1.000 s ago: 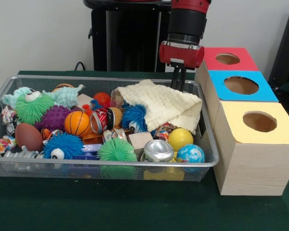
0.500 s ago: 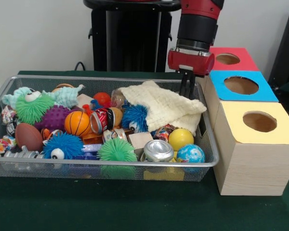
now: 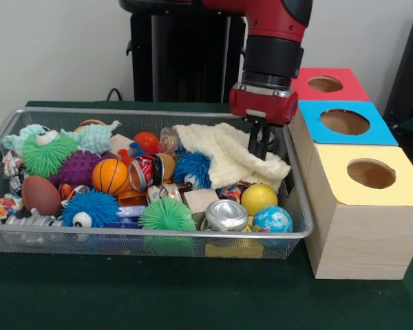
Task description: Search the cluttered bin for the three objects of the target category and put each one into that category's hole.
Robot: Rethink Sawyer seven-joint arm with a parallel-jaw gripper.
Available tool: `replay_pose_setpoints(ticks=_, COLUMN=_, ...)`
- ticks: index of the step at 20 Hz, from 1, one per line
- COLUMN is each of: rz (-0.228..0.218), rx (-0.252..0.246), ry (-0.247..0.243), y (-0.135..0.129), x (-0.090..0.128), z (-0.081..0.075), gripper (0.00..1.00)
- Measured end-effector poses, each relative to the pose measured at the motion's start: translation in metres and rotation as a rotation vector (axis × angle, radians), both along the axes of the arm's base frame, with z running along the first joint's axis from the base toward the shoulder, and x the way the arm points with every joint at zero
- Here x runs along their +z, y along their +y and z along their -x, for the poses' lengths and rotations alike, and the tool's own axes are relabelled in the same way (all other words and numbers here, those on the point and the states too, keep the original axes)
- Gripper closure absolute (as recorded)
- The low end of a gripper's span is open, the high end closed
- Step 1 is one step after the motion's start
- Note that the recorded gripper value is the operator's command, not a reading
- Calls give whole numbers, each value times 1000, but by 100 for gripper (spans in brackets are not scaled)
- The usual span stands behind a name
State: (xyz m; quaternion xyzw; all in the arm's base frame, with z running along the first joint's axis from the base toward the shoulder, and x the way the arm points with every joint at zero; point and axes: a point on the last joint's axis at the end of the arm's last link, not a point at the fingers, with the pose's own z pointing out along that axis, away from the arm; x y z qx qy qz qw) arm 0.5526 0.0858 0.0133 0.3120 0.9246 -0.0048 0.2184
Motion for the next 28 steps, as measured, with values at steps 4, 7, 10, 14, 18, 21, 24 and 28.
replay_pose_setpoints(ticks=4, rz=-21, rx=-17, ry=22, y=-10, x=1, z=-12, gripper=100)
replay_pose_setpoints(ticks=7, rz=-30, rx=-18, ry=27, y=-11, x=2, z=-19, gripper=100)
replay_pose_setpoints(ticks=10, rz=-32, rx=-16, ry=20, y=-11, x=6, z=-24, gripper=100)
replay_pose_setpoints(ticks=14, rz=-34, rx=-14, ry=9, y=-11, x=12, z=-32, gripper=100)
replay_pose_setpoints(ticks=18, rz=-38, rx=-7, ry=8, y=-8, x=17, z=-36, gripper=100)
replay_pose_setpoints(ticks=21, rz=-40, rx=-3, ry=8, y=-6, x=20, z=-37, gripper=100)
replay_pose_setpoints(ticks=24, rz=-45, rx=2, ry=15, y=-7, x=22, z=-38, gripper=100)
replay_pose_setpoints(ticks=28, rz=-62, rx=12, ry=40, y=-12, x=28, z=-44, gripper=100)
